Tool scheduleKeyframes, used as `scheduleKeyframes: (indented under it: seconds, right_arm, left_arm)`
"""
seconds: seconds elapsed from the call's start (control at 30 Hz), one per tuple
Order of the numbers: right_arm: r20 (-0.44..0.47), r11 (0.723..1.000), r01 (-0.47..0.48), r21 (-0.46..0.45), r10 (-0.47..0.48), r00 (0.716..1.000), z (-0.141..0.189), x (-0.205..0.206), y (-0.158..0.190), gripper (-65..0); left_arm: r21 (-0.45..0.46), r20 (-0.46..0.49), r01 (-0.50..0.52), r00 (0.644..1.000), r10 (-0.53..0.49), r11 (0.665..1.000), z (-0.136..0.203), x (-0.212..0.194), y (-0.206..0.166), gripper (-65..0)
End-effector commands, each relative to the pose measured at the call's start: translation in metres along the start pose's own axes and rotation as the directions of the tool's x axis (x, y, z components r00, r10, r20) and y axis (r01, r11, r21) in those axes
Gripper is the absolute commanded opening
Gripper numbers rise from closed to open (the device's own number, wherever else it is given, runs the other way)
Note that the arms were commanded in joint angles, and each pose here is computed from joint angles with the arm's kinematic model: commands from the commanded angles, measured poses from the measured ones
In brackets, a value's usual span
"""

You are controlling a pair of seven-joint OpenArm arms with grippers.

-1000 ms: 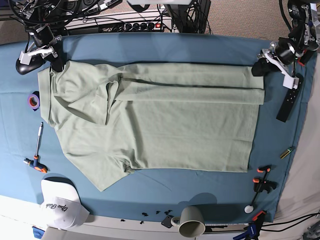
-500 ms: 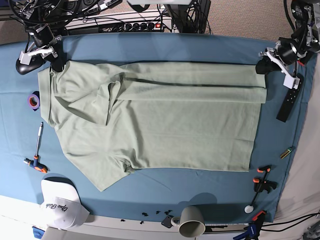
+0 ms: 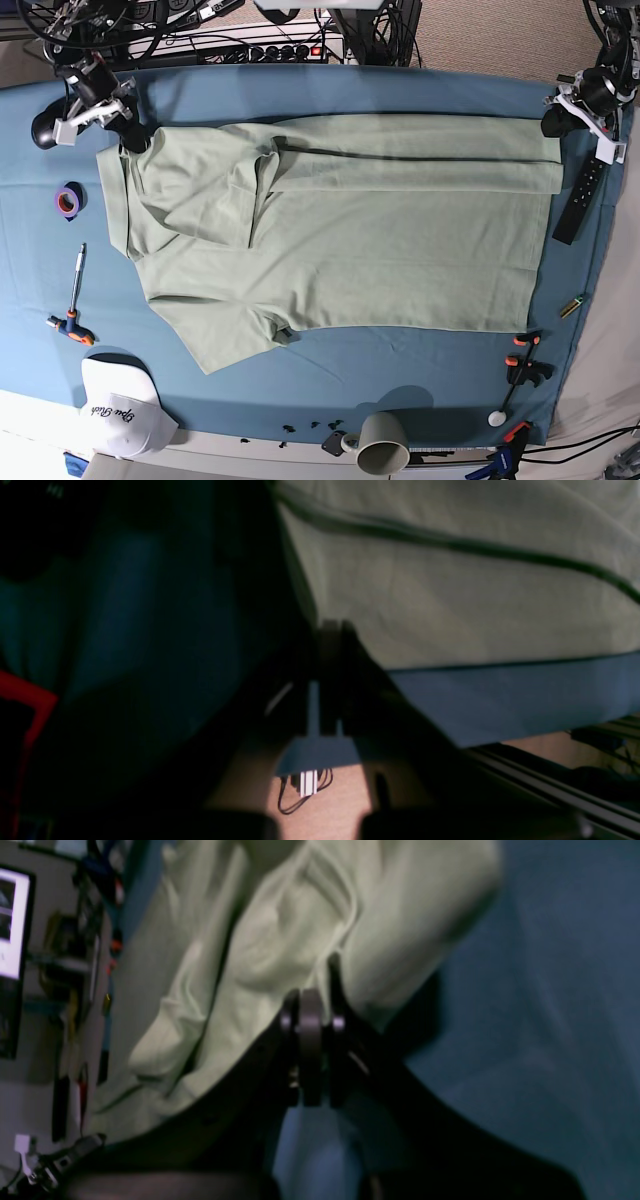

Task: Fold the T-shirt properly
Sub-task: 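Grasp the folded edge with both grippers and pull it back, then release the shirt and raise both grippers away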

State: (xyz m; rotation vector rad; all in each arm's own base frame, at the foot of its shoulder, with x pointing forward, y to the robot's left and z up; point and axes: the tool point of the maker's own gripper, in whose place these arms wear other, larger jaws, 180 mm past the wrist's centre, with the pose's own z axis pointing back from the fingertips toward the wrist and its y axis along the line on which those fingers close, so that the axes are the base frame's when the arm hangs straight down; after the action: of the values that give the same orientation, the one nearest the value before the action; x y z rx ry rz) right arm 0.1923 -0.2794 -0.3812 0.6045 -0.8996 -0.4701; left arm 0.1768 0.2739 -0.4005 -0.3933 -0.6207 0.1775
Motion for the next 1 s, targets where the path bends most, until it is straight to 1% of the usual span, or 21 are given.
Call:
scheduleKeyframes:
  seconds: [0.0, 0.23, 0.47, 0.57, 0.8, 0.97]
  right_arm:
    - [0.015, 1.000, -0.011, 0.004, 0.011, 1.000, 0.006, 0.007, 0.001, -65.0]
    - [-0.016, 1.000, 0.019, -0.010, -0.019, 1.000, 0.022, -0.011, -0.005, -65.0]
    - [-0.032, 1.000, 0.017, -0.017, -0.018, 0.999, 0.026, -0.015, -0.006, -65.0]
    - [-0.039, 1.000, -0.014, -0.023, 0.013, 0.999, 0.032, -0.014, -0.002, -65.0]
    - [-0.067, 0.988, -0.146, -0.051, 0.142, 0.988, 0.047, -0.007, 0.013, -65.0]
    - [-0.079, 0.984, -0.170, -0.062, 0.165, 0.983, 0.050, -0.007, 0.014, -65.0]
  left_arm:
    - [0.012, -0.007, 0.018, 1.000, -0.018, 1.000, 0.005, 0.002, 0.004, -65.0]
    - [0.010, -0.008, 0.017, 1.000, -0.017, 1.000, 0.005, 0.002, 0.004, -65.0]
    - [0.013, -0.021, 0.015, 1.000, -0.015, 1.000, 0.006, -0.003, 0.004, -65.0]
    - [0.016, -0.034, 0.011, 0.999, -0.011, 1.000, 0.008, -0.009, 0.006, -65.0]
    - [0.019, -0.046, 0.012, 0.999, -0.011, 1.000, 0.009, -0.012, 0.007, -65.0]
    - [0.031, -0.064, 0.022, 0.998, -0.020, 0.999, 0.013, -0.015, 0.011, -65.0]
